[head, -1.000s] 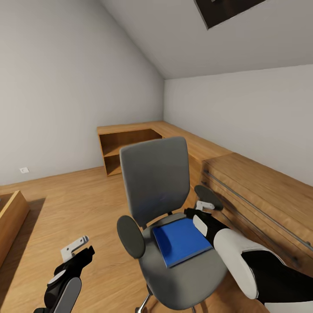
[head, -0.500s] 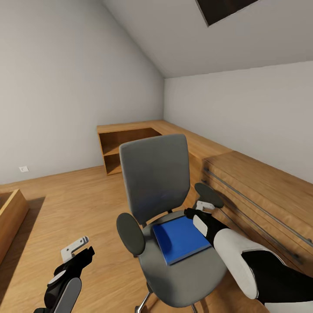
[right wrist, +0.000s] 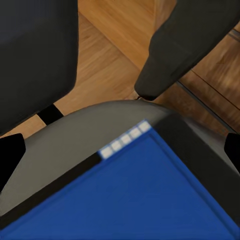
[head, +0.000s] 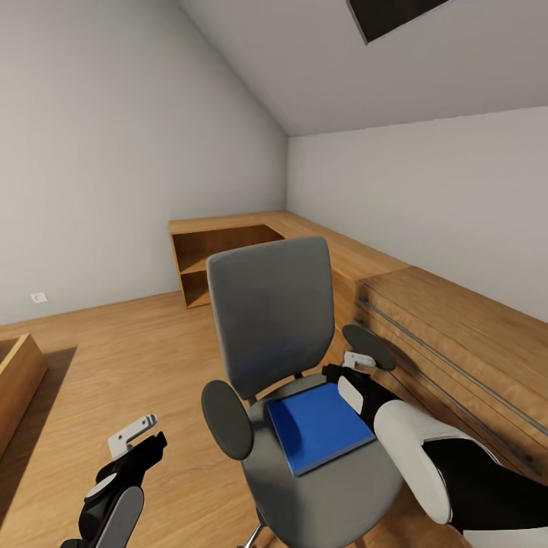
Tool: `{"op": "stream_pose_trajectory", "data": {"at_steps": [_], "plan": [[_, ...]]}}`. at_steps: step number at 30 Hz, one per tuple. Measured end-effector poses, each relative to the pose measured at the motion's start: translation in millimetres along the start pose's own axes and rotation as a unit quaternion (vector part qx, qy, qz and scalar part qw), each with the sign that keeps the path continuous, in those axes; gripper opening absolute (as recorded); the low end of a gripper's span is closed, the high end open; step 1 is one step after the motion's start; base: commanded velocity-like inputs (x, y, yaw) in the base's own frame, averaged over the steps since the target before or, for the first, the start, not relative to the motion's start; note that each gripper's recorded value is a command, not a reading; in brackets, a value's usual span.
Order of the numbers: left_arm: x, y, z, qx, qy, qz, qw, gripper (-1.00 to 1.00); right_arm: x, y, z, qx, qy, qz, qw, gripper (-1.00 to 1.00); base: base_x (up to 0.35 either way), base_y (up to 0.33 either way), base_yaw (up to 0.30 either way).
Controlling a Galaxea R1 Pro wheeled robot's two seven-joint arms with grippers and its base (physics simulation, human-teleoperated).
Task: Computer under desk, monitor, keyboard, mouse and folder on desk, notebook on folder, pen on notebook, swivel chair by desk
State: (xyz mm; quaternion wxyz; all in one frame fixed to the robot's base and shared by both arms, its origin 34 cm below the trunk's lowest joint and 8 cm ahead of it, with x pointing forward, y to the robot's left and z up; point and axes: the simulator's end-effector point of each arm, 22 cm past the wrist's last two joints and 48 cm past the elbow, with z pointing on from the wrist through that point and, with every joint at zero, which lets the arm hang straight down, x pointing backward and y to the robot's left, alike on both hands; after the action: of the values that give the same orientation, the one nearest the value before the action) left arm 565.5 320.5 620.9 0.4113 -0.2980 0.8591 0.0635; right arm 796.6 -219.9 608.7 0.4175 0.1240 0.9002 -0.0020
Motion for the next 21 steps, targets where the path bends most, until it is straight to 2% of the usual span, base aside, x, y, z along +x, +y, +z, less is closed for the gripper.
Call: {"op": "stream_pose_trajectory", "data": {"at_steps": [21], "plan": [[-5.2, 0.7, -1.3, 0.0, -0.005, -0.003, 1.0, 1.0, -1.5, 0.2, -0.2, 0.0, -0.002, -0.001, 1.0, 1.0, 0.004, 0.0, 0.0]]}}
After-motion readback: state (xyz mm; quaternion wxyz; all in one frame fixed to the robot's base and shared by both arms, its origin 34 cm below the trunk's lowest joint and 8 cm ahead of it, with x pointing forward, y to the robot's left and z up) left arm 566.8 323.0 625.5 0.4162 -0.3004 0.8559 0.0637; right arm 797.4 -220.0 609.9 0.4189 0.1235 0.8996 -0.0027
